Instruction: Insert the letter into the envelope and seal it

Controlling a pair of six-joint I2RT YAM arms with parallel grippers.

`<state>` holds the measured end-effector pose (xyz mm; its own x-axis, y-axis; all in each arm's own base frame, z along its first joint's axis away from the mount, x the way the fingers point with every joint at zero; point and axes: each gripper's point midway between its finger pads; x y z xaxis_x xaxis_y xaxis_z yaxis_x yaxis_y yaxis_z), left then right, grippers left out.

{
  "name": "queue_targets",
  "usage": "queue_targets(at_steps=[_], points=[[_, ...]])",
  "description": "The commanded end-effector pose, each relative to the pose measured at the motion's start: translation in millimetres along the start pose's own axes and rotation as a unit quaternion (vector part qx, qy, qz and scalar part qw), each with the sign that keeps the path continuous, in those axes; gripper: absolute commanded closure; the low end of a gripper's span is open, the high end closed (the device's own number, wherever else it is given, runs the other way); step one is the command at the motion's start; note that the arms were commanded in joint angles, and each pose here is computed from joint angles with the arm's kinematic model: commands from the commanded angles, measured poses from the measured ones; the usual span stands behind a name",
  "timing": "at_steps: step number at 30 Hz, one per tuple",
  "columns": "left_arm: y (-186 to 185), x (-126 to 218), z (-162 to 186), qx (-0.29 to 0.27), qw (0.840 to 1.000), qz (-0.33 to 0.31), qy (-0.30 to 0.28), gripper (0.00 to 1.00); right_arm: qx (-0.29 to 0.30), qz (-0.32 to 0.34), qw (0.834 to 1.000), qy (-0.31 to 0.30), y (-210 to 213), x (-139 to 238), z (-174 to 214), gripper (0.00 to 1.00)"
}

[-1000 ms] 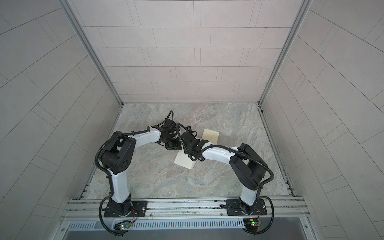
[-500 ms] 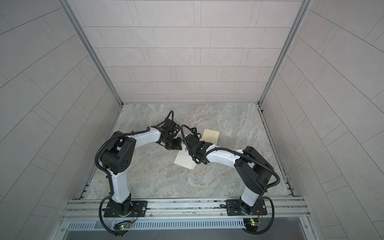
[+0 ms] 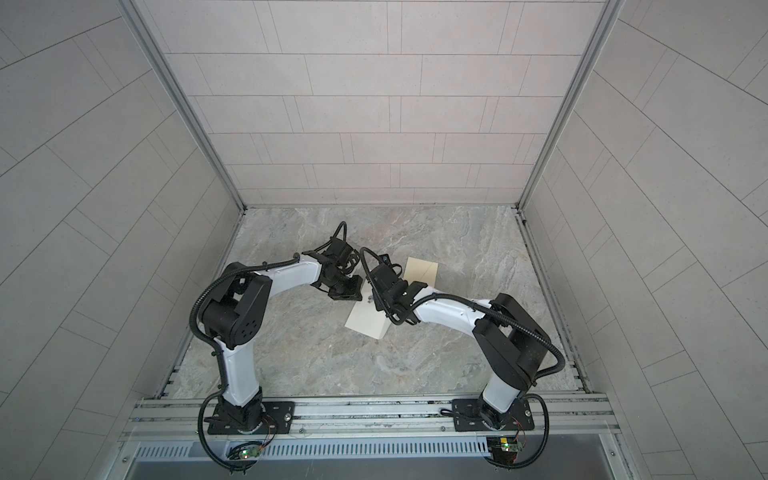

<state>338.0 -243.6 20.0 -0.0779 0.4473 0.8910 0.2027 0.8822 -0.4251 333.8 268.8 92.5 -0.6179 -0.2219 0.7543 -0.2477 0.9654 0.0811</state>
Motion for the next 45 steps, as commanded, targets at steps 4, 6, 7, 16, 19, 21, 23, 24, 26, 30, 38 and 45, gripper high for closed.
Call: queue_targets(at_steps=[4,6,7,16,19,21,23,24,26,30,38,45], points=[[0,6,-4,-0.012,1.000,-0.013,-0.004,1.00,0.008,-0.025,1.000,-0.017,21,-1,-18,1.00],[-1,6,-4,-0.012,1.000,-0.013,-0.003,1.00,0.008,-0.020,1.000,-0.015,21,-6,-17,1.00],[0,6,-4,-0.012,1.000,-0.014,-0.003,1.00,0.010,-0.015,1.000,-0.013,20,-9,-16,1.00],[-6,5,-3,-0.018,1.000,0.001,0.000,1.00,0.001,0.023,0.999,-0.030,8,-28,-12,1.00],[-7,5,-2,-0.021,1.000,0.007,0.006,1.00,-0.006,0.037,0.999,-0.036,3,-29,-12,1.00],[-7,4,0,-0.020,1.000,0.005,0.011,1.00,-0.011,0.062,0.997,-0.046,-7,-27,-14,1.00],[-8,4,1,-0.021,1.000,0.009,0.014,1.00,-0.021,0.083,0.995,-0.053,-17,-26,-15,1.00],[-8,4,2,-0.022,1.000,0.009,0.015,1.00,-0.028,0.091,0.994,-0.055,-22,-25,-16,1.00],[-7,4,3,-0.023,1.000,0.009,0.016,1.00,-0.036,0.100,0.993,-0.053,-30,-27,-15,1.00],[-7,5,5,-0.026,0.999,0.009,0.019,1.00,-0.059,0.099,0.992,-0.048,-38,-31,-13,1.00],[-5,6,6,-0.028,0.999,0.003,0.014,1.00,-0.118,-0.045,0.990,-0.058,-14,-6,-45,1.00],[-5,7,3,-0.029,1.000,0.004,0.006,1.00,-0.280,-0.083,0.956,-0.029,-88,12,-55,1.00]])
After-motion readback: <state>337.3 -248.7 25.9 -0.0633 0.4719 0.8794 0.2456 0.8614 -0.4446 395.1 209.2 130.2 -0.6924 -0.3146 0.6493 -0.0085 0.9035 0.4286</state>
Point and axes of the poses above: each gripper's point midway between its finger pads, its own x axis back along the fingers, its own y axis along the line the jaws close on, z = x × y, and after that the axes turned 1 degree about -x, right-handed
